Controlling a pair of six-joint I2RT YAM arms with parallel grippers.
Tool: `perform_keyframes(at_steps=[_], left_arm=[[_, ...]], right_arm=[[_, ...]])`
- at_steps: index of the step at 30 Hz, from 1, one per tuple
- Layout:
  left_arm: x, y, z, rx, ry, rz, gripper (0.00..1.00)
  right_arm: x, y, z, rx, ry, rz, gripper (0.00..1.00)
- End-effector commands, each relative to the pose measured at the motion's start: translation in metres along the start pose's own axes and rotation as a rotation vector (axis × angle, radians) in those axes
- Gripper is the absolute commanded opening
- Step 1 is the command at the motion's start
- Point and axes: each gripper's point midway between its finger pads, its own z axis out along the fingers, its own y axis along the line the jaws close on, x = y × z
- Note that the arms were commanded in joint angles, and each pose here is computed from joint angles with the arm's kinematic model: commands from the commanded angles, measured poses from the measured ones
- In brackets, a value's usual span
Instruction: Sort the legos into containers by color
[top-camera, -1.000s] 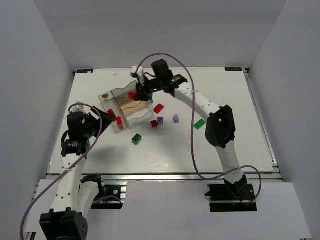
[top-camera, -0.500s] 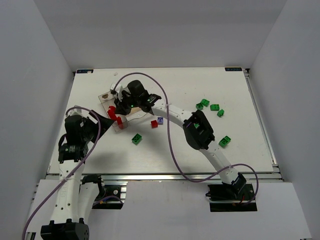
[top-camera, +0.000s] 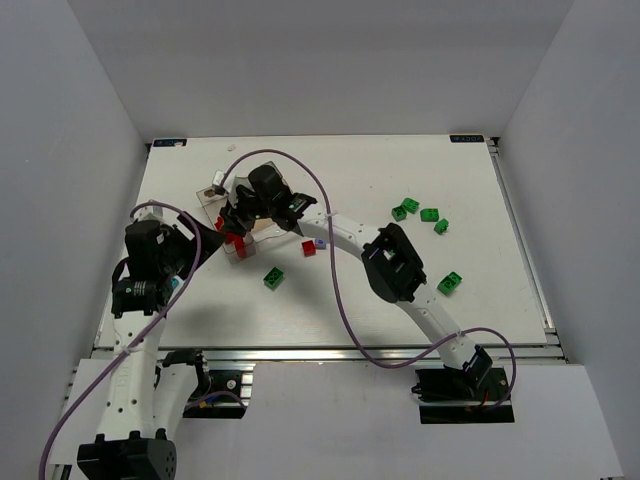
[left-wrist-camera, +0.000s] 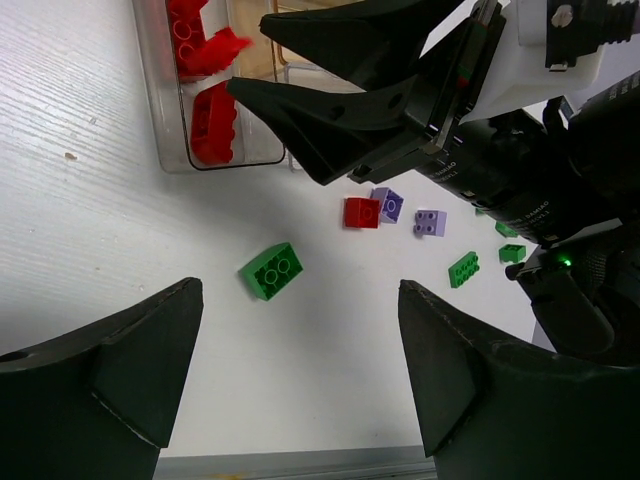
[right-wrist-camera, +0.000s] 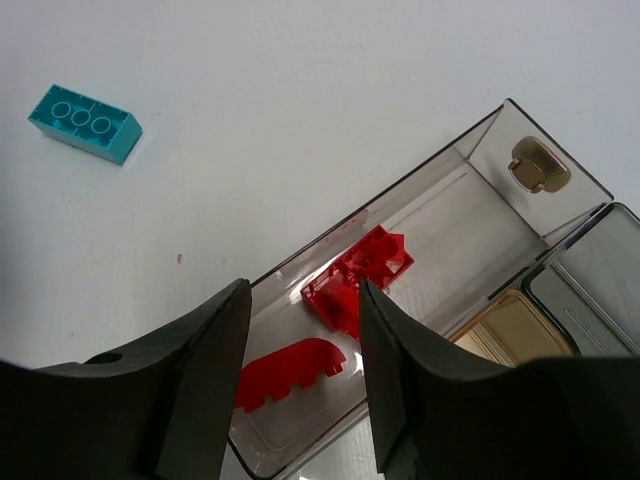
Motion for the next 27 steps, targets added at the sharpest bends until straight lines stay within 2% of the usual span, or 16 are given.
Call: perform_keyframes(at_steps=[1, 4, 5, 6, 7, 8, 9, 10, 11, 13, 15, 16, 18, 20, 24, 27], left_arm=[[-0.018, -0.018, -0.007, 0.057, -0.050, 0.049, 0.88], [-0.023, -0.035, -0.006, 0.142, -0.058, 0.094, 0.80], [-0.019, -0.043, -0.005, 0.192, -0.033, 0.106, 0.74], [-0.016, -0.048, 0.000, 0.223, -0.006, 0.114, 0.54], [-0.016, -0.055, 0.004, 0.269, -0.002, 0.126, 0.43], [-0.013, -0.059, 0.007, 0.302, 0.025, 0.129, 0.34], [-0.004, -0.067, 0.008, 0.366, 0.079, 0.124, 0.27], [-0.001, -0.071, 0.017, 0.394, 0.109, 0.124, 0.19], [0.000, -0.073, 0.021, 0.405, 0.131, 0.118, 0.17], [0.011, -0.073, 0.034, 0.403, 0.209, 0.116, 0.21], [0.021, -0.083, 0.040, 0.400, 0.258, 0.154, 0.31], [0.028, -0.083, 0.048, 0.380, 0.291, 0.157, 0.46], [0.049, -0.097, 0.051, 0.384, 0.352, 0.201, 0.57], [0.067, -0.098, 0.064, 0.337, 0.398, 0.222, 0.65], [0.103, -0.106, 0.070, 0.220, 0.476, 0.303, 0.70], [0.112, -0.097, 0.075, 0.086, 0.458, 0.324, 0.72]], right_arm=[[-0.039, -0.013, -0.012, 0.046, -0.076, -0.047, 0.53], [-0.061, -0.028, -0.036, 0.101, -0.102, -0.038, 0.41], [-0.066, -0.037, -0.048, 0.122, -0.110, -0.028, 0.30], [-0.075, -0.046, -0.068, 0.148, -0.118, -0.015, 0.24], [-0.076, -0.051, -0.079, 0.155, -0.116, 0.017, 0.18], [-0.079, -0.051, -0.088, 0.155, -0.117, 0.033, 0.08], [-0.083, -0.070, -0.117, 0.193, -0.115, 0.060, 0.05], [-0.073, -0.072, -0.126, 0.185, -0.094, 0.095, 0.02], [-0.073, -0.081, -0.149, 0.207, -0.082, 0.135, 0.01], [-0.049, -0.093, -0.174, 0.231, -0.040, 0.205, 0.04], [-0.040, -0.111, -0.212, 0.277, -0.029, 0.230, 0.23], [-0.022, -0.117, -0.225, 0.295, 0.001, 0.251, 0.30], [-0.006, -0.116, -0.240, 0.295, 0.057, 0.269, 0.51], [0.014, -0.123, -0.256, 0.299, 0.099, 0.302, 0.64], [0.062, -0.117, -0.275, 0.223, 0.228, 0.331, 0.80], [0.090, -0.110, -0.280, 0.043, 0.308, 0.083, 0.80]])
